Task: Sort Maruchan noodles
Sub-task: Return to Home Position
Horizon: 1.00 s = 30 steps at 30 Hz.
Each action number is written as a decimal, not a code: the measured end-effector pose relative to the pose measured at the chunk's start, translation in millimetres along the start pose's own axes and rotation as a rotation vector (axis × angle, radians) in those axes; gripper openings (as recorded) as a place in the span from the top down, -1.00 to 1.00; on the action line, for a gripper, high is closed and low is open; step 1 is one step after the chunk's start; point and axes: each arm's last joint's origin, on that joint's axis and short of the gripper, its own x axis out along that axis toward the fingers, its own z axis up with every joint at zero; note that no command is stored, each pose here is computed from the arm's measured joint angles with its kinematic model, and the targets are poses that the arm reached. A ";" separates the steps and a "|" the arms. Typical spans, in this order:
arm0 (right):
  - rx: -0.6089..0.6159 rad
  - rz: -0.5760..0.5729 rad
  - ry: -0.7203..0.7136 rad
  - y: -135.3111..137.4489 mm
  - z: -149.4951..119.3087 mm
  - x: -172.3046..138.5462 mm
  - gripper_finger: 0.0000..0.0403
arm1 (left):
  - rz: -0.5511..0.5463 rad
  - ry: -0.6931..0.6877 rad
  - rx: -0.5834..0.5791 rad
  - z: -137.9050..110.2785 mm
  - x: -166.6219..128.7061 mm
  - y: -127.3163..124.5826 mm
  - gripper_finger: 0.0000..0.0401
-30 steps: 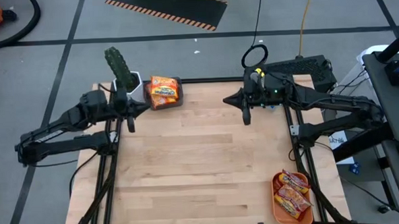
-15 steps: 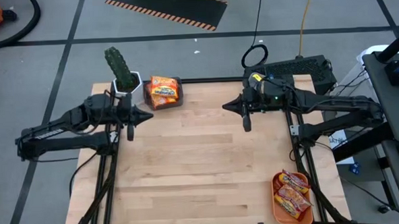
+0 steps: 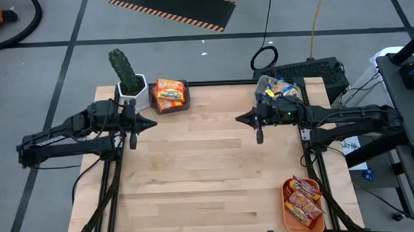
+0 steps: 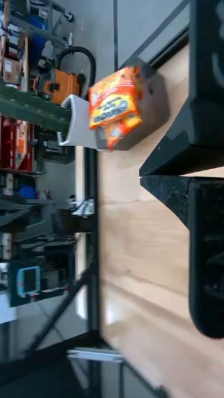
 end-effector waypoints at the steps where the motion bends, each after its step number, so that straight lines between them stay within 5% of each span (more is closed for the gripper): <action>1: -0.015 0.000 0.006 0.3 -6.3 -2.3 1.00 | -0.008 -0.003 -0.003 -4.7 3.0 0.2 0.99; 16: 0.003 0.000 -0.053 5.0 -94.6 -37.0 1.00 | -0.066 -0.105 -0.098 -78.2 48.5 1.0 1.00; 30: -0.030 -0.001 -0.064 6.4 -124.9 -45.9 1.00 | -0.051 -0.181 -0.128 -133.9 62.1 -1.7 1.00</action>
